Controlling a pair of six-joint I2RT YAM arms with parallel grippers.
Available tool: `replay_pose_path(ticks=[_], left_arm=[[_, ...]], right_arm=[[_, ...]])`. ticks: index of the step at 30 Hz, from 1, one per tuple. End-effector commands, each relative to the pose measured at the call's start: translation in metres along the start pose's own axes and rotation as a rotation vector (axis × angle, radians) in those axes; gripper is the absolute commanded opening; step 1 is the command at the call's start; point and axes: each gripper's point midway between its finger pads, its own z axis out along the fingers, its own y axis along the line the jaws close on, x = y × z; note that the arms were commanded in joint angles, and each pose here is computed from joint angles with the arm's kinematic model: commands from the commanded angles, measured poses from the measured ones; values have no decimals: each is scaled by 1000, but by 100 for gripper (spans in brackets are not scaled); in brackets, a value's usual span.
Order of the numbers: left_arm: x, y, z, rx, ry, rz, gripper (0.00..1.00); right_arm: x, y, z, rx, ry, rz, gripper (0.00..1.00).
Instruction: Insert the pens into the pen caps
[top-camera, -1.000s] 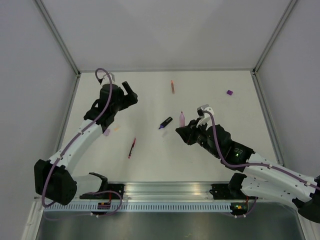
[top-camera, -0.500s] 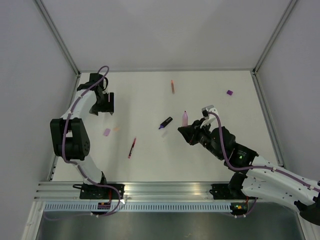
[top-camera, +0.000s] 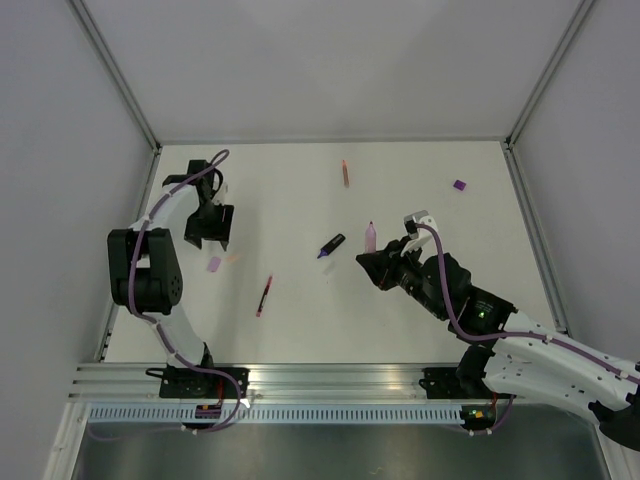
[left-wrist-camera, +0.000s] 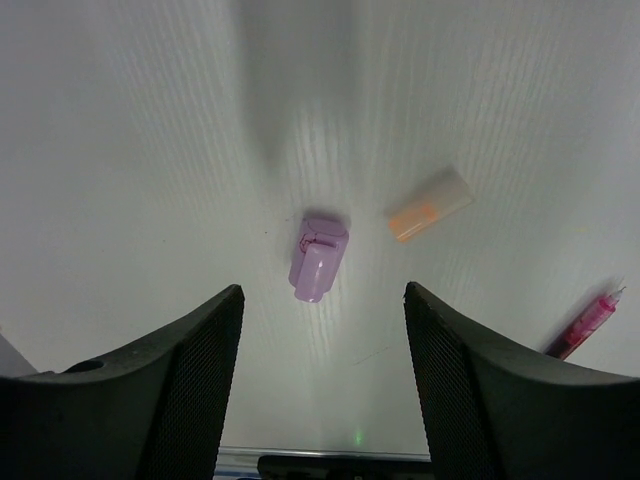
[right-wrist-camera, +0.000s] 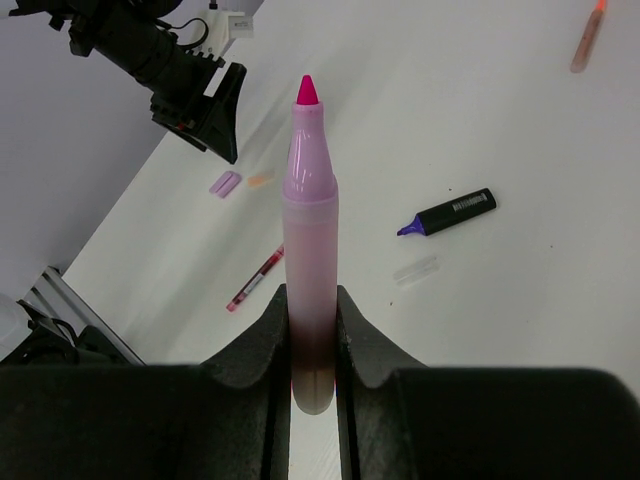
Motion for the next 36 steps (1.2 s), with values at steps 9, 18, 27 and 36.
replay_pose_path(ticks=[9,18,27,36], left_arm=[[18,-11,32,57,96,32,70],[29,-7,41,31,144,34,67],[40,0,55,-14,187,30,66],[49,4,67,18,212,0,55]], right_arm=[[-15,1,-4,8,-42,18,0],[-13,-1,-3,19,-42,12,0],[-13,-5,-4,34,-43,6,0],[-13,-6,-6,35,-48,6,0]])
